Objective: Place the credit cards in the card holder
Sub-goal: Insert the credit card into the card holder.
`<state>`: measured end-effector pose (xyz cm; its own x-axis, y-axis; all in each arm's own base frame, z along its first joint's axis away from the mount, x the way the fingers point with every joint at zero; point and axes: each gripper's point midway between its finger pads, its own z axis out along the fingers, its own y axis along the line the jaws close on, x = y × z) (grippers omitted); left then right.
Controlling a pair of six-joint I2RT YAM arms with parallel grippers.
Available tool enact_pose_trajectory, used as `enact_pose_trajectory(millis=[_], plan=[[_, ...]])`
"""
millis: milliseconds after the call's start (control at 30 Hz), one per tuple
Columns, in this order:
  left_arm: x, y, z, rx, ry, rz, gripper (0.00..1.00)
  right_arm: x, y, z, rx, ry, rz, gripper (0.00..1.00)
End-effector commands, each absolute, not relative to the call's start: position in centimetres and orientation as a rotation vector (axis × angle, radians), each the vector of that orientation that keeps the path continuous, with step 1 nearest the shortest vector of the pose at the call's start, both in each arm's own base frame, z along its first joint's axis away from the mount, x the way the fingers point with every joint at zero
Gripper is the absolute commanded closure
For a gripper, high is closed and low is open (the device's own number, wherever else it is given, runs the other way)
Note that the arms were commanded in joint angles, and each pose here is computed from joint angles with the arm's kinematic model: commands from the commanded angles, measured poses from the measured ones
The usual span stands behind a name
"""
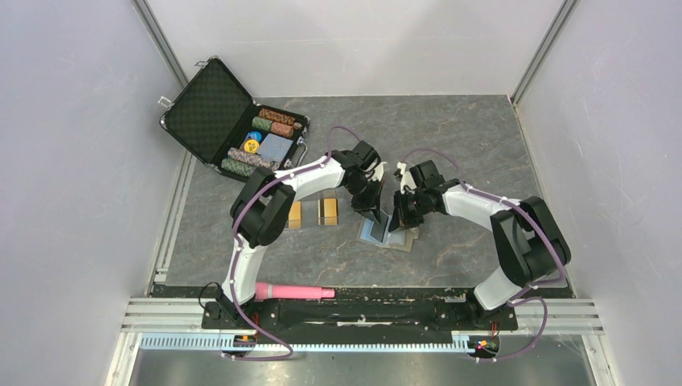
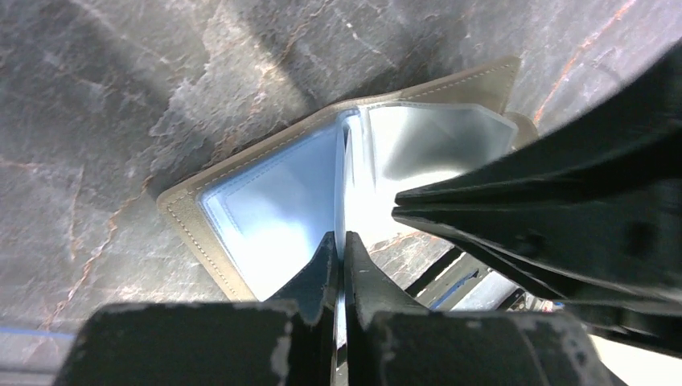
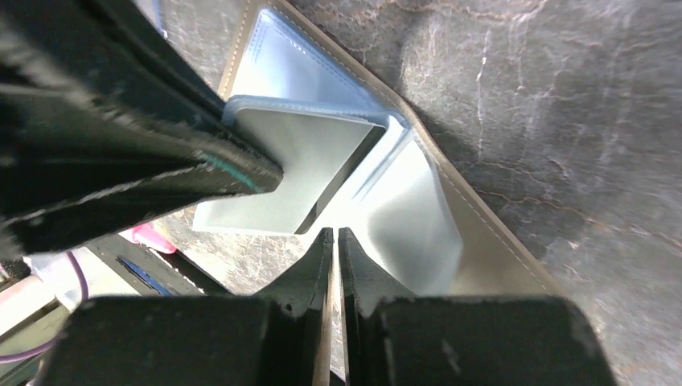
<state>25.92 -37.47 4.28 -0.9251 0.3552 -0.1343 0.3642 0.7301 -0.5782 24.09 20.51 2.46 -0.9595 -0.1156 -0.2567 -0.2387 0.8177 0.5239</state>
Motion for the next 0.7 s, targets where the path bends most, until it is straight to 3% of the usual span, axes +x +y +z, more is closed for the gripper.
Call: enact_pose_trajectory(millis=[0,67,167,233,667], plan=[[27.4,-35.9,6.2,0.549,2.894,-0.783,0.98,26.8,20.1,5.9,-0.297,2.646,0.784,0.93],[27.6,-35.7,6.7,0.517,2.906,-0.758,0.93,27.1,19.5,6.3,-0.273,2.628,0.766,0.93],[26.8,-37.3,7.7,0.512,2.907,-0.914,0.66,27.7,18.5,6.6,-0.228,2.615,0.754,0.93],[26.5,-38.3,8.2,0.518,2.895,-1.000,0.57,28.1,17.9,6.9,-0.203,2.607,0.752,0.93],[23.4,-42.7,8.8,0.687,2.899,-1.304,0.54,29.2,15.2,7.7,-0.115,2.582,0.725,0.93]])
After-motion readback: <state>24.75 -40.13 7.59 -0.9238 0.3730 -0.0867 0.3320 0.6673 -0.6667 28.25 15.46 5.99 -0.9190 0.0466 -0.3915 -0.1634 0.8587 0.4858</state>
